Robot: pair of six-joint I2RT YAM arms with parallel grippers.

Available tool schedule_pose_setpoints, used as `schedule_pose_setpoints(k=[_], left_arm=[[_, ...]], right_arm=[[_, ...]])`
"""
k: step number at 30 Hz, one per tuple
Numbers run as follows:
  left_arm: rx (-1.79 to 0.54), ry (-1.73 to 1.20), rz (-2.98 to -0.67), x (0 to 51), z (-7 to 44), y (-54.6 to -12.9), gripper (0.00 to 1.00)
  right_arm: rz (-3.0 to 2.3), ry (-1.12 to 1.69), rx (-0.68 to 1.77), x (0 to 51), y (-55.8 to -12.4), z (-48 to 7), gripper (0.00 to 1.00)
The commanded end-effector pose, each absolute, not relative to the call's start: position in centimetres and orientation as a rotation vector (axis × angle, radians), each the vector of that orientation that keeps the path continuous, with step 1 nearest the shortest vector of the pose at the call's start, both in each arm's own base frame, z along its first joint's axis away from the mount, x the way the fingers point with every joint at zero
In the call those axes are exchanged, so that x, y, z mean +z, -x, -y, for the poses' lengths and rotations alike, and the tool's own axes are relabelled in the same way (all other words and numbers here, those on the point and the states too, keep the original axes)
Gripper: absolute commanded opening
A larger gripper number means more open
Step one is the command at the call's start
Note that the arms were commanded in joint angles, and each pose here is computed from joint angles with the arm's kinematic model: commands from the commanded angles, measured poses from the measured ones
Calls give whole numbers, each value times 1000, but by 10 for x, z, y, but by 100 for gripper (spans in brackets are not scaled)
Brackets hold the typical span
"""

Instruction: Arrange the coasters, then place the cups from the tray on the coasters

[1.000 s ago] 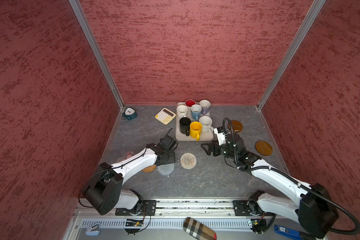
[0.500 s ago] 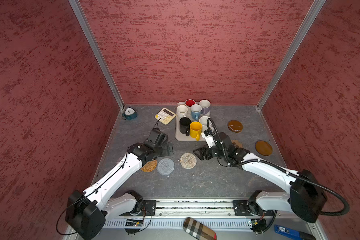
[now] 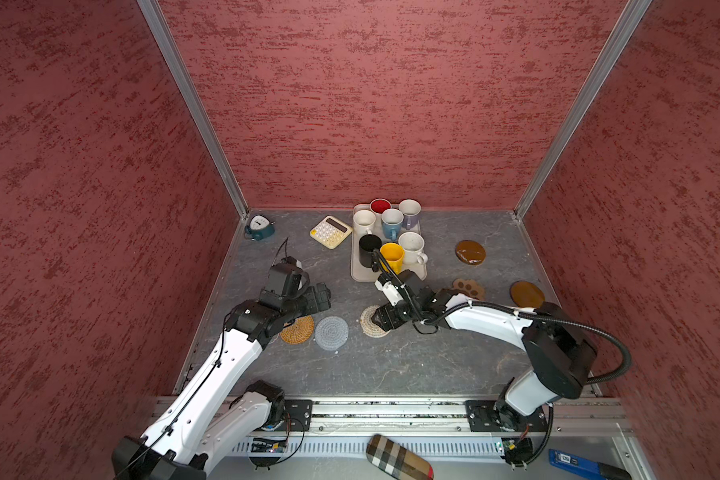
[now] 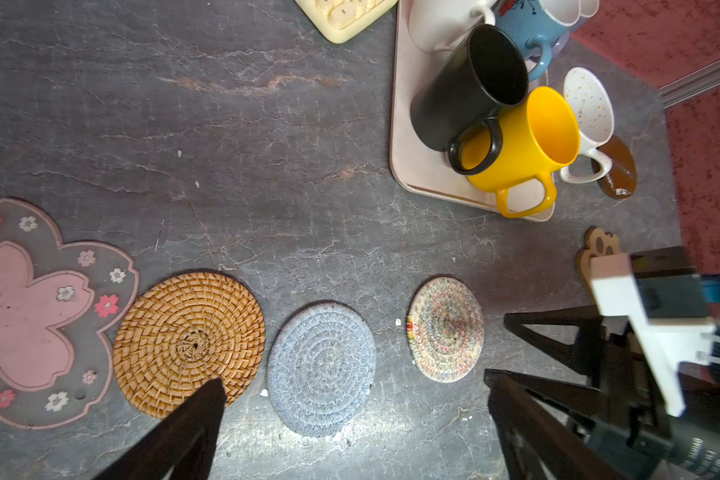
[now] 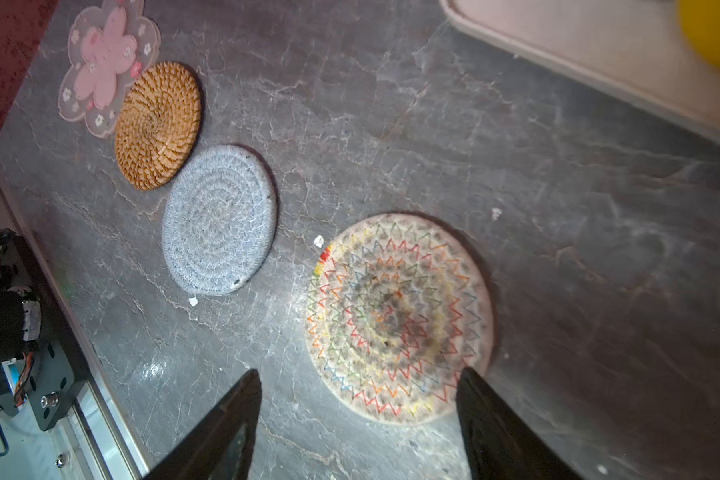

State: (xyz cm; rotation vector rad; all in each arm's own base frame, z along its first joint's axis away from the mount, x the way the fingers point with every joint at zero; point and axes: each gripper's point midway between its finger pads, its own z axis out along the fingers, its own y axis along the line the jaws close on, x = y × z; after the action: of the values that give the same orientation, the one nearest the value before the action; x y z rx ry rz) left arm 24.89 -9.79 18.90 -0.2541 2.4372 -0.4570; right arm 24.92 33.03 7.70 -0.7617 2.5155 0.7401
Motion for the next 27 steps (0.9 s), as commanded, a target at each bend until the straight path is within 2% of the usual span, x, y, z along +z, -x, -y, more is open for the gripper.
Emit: schedule_pose_setpoints(k=[1,7,27], left_arm=[[-480,220,-2424,195,99,-247,100],[-489,224,-2418,195,97,-246,100],[-507,244,-2390,201,96,-248,100]], right_arm=[[-2523,806,704,73,-247,-337,73],[-2546,796,783,62,-238,-344,73],[-2538,787,818,45,-248,-361,71]])
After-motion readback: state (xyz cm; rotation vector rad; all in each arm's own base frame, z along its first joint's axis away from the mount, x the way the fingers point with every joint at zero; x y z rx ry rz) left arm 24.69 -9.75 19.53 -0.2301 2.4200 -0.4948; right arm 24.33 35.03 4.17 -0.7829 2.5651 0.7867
